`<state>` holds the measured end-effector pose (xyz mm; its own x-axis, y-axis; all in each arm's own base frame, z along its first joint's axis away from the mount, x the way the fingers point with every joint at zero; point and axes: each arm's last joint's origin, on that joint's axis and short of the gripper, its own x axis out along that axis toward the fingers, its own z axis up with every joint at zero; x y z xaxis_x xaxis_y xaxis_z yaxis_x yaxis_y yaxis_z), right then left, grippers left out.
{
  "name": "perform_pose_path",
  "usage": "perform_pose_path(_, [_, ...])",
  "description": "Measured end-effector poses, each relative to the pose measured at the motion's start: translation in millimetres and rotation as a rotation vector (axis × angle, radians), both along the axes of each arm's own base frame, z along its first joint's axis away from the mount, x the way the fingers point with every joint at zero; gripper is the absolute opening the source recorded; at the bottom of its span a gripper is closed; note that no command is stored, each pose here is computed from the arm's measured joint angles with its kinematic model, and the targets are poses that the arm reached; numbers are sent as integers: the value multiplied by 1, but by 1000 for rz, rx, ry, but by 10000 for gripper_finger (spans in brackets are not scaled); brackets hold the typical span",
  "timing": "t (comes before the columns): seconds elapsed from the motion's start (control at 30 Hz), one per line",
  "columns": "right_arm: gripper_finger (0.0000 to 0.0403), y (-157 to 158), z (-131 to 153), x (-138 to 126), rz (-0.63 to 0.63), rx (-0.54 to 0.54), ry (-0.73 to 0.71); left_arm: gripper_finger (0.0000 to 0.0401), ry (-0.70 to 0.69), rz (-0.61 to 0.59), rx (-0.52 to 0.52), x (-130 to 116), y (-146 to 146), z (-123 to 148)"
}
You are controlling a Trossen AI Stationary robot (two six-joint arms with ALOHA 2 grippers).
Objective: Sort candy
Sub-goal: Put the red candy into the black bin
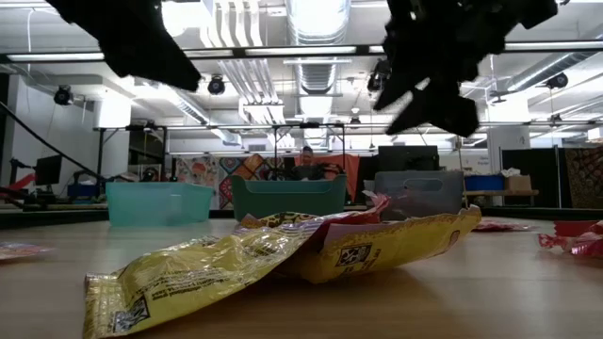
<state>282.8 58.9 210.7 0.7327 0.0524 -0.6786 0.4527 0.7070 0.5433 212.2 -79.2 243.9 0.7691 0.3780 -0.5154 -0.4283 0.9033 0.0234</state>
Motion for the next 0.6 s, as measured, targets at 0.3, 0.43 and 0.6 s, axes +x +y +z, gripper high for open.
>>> perform_pose_path(0.3, [158,11,3,-15,-54,31,249,141,-13,-65,-11,2,-28,-11])
perform_pose_path(0.43, [158,17,9,-23,-67,26,345,141,1,-60,0,4,-29,-15])
perform_pose_path(0.6, [158,28,10,-28,-15,45,389,141,3,-50,12,6,-29,-17])
